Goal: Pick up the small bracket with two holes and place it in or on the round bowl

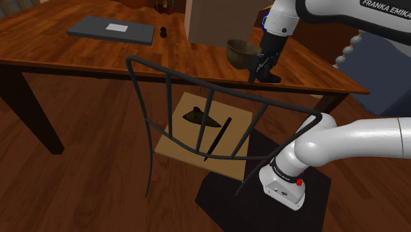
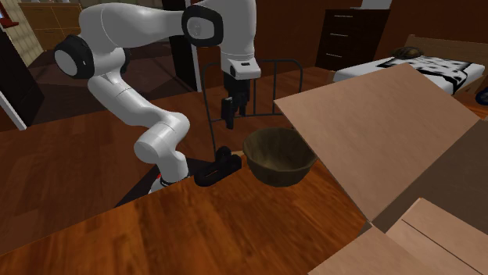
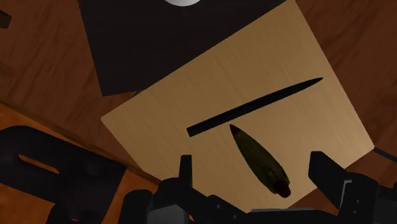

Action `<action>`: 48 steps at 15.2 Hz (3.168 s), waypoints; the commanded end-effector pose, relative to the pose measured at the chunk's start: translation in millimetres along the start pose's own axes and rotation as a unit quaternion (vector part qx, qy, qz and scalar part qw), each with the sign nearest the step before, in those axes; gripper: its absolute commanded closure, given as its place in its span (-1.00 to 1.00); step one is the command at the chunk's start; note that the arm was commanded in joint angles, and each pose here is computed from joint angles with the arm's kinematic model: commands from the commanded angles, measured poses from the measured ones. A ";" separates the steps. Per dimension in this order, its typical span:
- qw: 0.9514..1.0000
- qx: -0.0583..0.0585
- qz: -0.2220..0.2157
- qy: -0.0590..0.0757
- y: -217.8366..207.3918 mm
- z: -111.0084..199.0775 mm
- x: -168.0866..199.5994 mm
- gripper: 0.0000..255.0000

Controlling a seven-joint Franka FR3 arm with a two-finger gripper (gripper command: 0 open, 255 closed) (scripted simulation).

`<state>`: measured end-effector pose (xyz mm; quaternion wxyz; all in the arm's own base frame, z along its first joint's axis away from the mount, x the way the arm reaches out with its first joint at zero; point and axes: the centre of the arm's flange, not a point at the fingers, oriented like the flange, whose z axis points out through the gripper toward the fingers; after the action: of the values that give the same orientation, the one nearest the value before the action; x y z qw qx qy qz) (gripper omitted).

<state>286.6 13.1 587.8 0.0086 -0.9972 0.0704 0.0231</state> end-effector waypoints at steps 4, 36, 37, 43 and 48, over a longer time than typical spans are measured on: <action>1.000 0.003 0.030 -0.004 38.9 -6.9 9.8 -1.00; 0.995 0.009 0.102 -0.015 133.9 17.3 22.8 1.00; 0.995 0.009 0.102 -0.015 133.9 17.4 22.8 1.00; 0.995 0.009 0.102 -0.015 133.5 -14.3 21.3 1.00; 0.995 0.009 0.102 -0.015 133.1 -40.6 20.0 1.00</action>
<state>290.1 -122.2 619.6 0.0160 -0.9843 0.1716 0.0379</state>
